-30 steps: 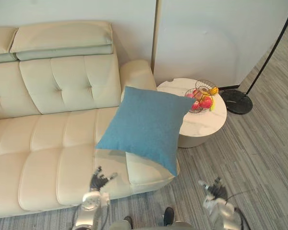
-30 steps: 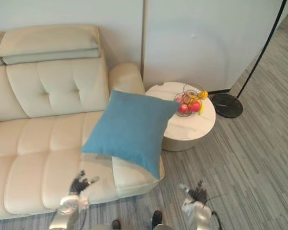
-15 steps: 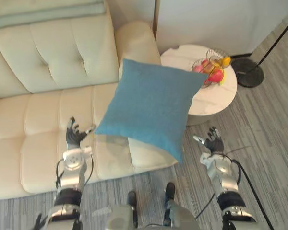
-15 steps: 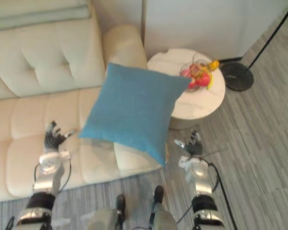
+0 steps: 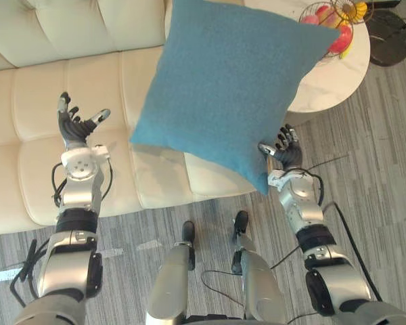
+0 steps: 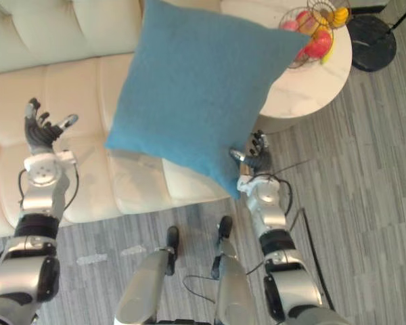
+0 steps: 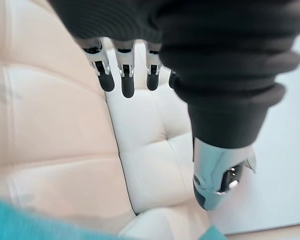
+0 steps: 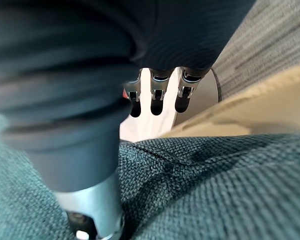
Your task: Pick up cushions and gather them together orderly.
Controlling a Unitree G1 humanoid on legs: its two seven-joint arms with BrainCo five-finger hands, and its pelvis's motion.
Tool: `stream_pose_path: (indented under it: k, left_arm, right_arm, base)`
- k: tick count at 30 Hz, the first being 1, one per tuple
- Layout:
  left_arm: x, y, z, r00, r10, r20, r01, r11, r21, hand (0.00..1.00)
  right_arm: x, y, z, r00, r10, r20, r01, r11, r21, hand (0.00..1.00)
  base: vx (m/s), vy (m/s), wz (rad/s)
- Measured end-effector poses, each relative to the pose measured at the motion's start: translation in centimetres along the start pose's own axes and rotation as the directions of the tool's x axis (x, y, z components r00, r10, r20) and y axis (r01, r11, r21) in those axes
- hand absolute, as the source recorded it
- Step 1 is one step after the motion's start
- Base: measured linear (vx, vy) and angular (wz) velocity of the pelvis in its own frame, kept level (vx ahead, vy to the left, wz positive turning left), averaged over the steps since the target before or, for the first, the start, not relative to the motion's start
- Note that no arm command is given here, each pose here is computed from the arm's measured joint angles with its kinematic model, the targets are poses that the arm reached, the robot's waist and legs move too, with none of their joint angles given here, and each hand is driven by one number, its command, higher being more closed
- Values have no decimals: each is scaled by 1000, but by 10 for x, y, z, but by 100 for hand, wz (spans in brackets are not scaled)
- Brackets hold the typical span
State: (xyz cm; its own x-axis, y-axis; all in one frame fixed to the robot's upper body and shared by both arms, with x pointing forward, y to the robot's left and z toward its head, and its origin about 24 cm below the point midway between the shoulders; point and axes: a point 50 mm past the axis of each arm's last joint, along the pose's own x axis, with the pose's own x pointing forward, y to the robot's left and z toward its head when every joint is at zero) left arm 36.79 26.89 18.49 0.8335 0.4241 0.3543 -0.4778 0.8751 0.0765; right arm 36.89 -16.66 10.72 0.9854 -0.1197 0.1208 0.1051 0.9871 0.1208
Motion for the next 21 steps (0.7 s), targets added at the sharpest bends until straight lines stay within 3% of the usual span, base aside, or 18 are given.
stream_pose_path:
  k: [9, 16, 17, 19, 20, 21]
  left_arm:
    - [27, -33, 42, 997, -55, 60, 56, 998, -20, 0]
    - [22, -65, 48, 991, -121, 52, 124, 991, -58, 0]
    - [20, -69, 48, 989, -135, 54, 138, 989, -58, 100]
    - [19, -73, 48, 987, -149, 53, 152, 986, -67, 100]
    - [17, -77, 49, 985, -161, 55, 165, 983, -77, 100]
    - [16, -79, 50, 984, -168, 57, 173, 981, -89, 100]
  right_arm:
    - [18, 41, 43, 988, 102, 112, -106, 994, 34, 0]
    - [20, 50, 59, 981, 114, 159, -128, 989, 79, 0]
    - [20, 51, 61, 979, 117, 164, -132, 988, 81, 0]
    - [21, 54, 63, 979, 117, 170, -133, 987, 88, 0]
    - [21, 57, 64, 978, 116, 172, -134, 987, 93, 100]
    - [22, 57, 66, 978, 115, 175, -132, 987, 93, 100]
  base:
    - [-132, -102, 0]
    - [8, -58, 0]
    - [31, -15, 3]
    - [9, 5, 2]
    - [10, 18, 6]
    - [6, 22, 10]
